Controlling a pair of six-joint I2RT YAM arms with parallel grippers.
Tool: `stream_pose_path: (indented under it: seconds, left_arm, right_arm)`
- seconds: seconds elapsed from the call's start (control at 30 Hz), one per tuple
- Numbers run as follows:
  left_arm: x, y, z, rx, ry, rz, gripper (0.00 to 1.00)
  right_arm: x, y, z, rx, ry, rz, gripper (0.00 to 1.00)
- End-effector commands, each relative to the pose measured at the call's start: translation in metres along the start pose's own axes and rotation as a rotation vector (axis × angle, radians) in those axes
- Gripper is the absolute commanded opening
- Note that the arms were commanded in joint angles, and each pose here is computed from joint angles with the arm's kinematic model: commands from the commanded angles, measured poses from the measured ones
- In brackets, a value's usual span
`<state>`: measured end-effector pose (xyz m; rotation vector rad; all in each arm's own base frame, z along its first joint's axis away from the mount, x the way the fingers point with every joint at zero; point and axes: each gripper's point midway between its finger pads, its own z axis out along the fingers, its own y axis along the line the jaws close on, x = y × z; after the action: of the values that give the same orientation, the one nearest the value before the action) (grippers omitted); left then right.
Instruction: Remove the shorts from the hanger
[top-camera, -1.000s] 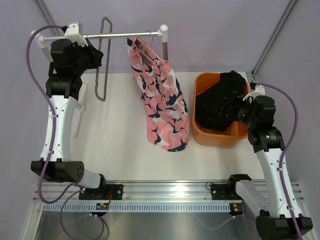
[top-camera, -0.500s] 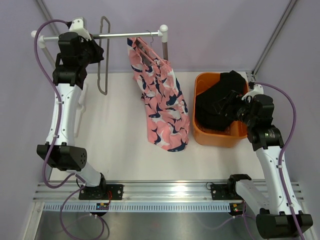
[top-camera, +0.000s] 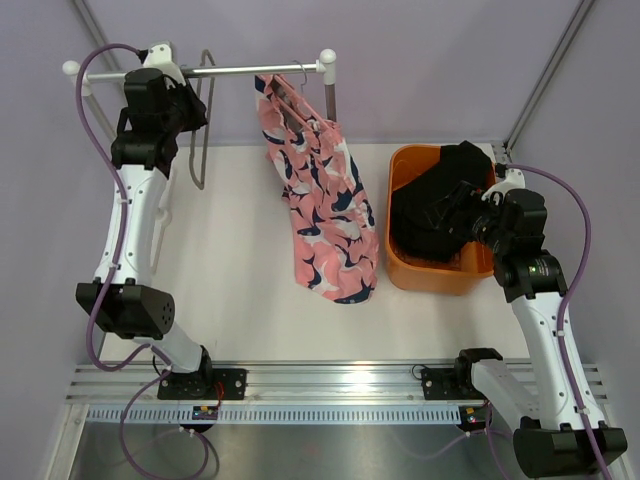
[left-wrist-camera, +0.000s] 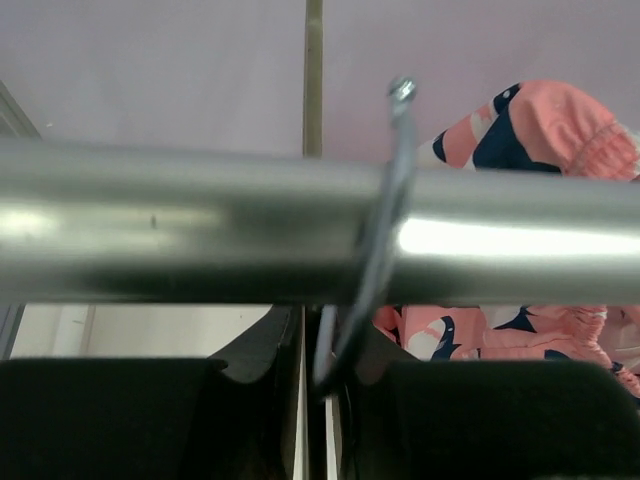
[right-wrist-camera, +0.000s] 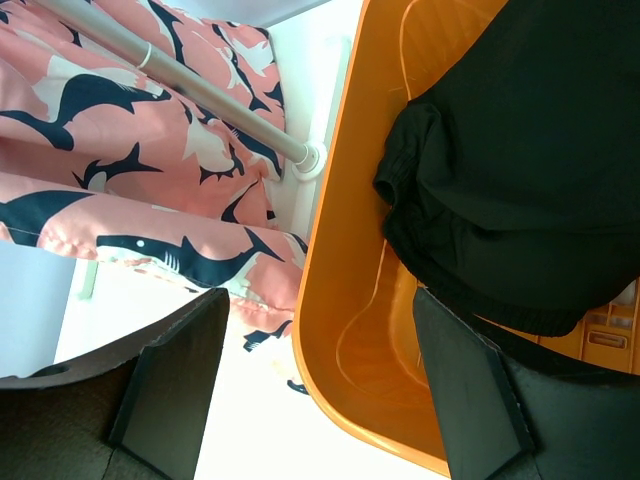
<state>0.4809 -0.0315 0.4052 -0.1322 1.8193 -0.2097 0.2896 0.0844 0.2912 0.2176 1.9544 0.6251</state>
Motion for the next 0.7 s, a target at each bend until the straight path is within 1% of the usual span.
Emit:
stream_pose_path:
  seconds: [0.0, 0.07, 0.17, 0.3, 0.37, 0.43, 0.5, 0.67]
  left_arm:
    - [-0.014, 0.006, -0.016, -0.033, -0.057, 0.006, 0.2]
    - [-0.017, 0.01, -0.021, -0.057, -0.072, 0.006, 0.23]
    - [-0.018, 0.01, -0.024, -0.061, -0.072, 0.007, 0.25]
    - [-0.025, 0.01, -0.038, -0.069, -0.098, -0.002, 0.34]
    - [-0.028, 0.01, -0.044, -0.077, -0.109, -0.006, 0.38]
    - [-0.036, 0.01, -0.055, -0.081, -0.137, -0.011, 0.42]
    - [-0.038, 0.011, -0.063, -0.09, -0.149, -0.015, 0.44]
    - [-0.052, 0.014, -0.097, -0.12, -0.219, -0.035, 0.53]
  right_arm:
    - [-0.009, 0.01, -0.005, -0.033, -0.037, -0.013, 0.83]
    - [-0.008, 0.011, -0.005, -0.036, -0.035, -0.012, 0.83]
    - [-0.008, 0.012, -0.006, -0.038, -0.037, -0.012, 0.83]
    - [-0.008, 0.012, -0.008, -0.037, -0.038, -0.013, 0.83]
    - [-0.007, 0.012, -0.008, -0.037, -0.036, -0.015, 0.82]
    - [-0.007, 0.012, -0.009, -0.039, -0.038, -0.016, 0.83]
    - [-0.006, 0.011, -0.01, -0.036, -0.035, -0.014, 0.83]
    - [-0.006, 0.012, -0.012, -0.037, -0.038, -0.015, 0.83]
